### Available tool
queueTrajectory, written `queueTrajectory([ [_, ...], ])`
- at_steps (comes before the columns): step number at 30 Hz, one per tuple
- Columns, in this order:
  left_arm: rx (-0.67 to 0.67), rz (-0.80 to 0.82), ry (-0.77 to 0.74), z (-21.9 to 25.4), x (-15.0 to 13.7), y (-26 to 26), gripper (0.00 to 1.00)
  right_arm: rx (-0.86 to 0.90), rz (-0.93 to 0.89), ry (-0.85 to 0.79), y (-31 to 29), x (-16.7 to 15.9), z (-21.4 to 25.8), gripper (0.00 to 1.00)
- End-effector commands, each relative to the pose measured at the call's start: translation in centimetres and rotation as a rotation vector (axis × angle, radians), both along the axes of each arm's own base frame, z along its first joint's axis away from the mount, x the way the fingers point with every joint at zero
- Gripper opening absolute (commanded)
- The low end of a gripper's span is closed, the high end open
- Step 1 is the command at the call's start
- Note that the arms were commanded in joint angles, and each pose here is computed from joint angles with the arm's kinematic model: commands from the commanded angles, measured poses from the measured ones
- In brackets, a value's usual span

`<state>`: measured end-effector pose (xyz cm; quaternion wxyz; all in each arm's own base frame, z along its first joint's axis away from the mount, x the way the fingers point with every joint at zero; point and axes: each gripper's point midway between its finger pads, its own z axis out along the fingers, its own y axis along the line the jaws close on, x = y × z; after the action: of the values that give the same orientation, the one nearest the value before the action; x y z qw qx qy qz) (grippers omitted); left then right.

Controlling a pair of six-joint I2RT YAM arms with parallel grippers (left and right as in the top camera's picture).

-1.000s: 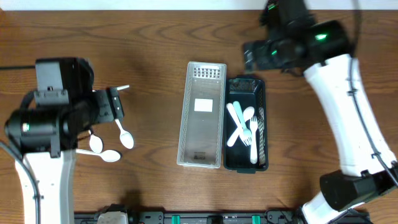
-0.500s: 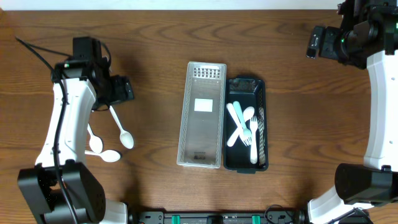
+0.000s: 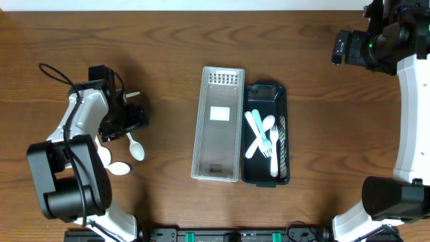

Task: Pack container
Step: 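Withdraw the right gripper up to the top right corner, then lower the left gripper onto a white spoon and grasp it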

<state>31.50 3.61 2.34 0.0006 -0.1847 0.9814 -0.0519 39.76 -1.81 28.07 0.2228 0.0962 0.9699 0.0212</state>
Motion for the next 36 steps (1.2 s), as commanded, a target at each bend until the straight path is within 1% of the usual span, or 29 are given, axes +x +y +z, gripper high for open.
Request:
queueTrajectory([
  [1,-0.015,0.015,0.022,-0.9,0.0,0.0,0.90,-0.002,0.011,0.006,-0.1,0.0,0.0,0.99],
  [5,0.011,0.018,0.062,-2.1,-0.5,0.5,0.90,-0.002,0.011,0.020,-0.1,-0.4,-0.2,0.99],
  [11,0.002,0.017,0.115,-3.6,-1.1,0.3,0.90,0.000,0.011,0.032,-0.1,-0.6,-0.3,0.99],
  [20,0.026,0.014,0.130,-3.8,-1.4,0.7,0.90,0.000,0.011,0.037,0.0,-0.7,-0.4,0.99],
  [24,0.024,0.014,0.140,-3.8,-1.6,0.7,0.77,0.001,0.012,0.038,0.0,-0.7,-0.4,0.99],
  [28,0.029,0.015,0.141,-3.8,-1.6,0.8,0.75,0.001,0.012,0.039,0.0,-0.8,-0.4,0.99],
  [32,0.076,0.019,0.154,-3.8,-1.9,1.6,0.75,0.001,0.012,0.039,0.0,-0.8,-0.4,0.99],
  [34,0.080,0.018,0.158,-3.8,-2.0,1.6,0.75,0.000,0.012,0.039,0.0,-0.8,-0.4,0.99],
  [35,0.080,0.018,0.158,-3.8,-2.0,1.6,0.74,0.001,0.012,0.039,0.0,-0.8,-0.4,0.99],
  [36,0.079,0.018,0.158,-3.8,-2.0,1.6,0.71,0.001,0.012,0.040,0.0,-0.8,-0.4,0.99],
])
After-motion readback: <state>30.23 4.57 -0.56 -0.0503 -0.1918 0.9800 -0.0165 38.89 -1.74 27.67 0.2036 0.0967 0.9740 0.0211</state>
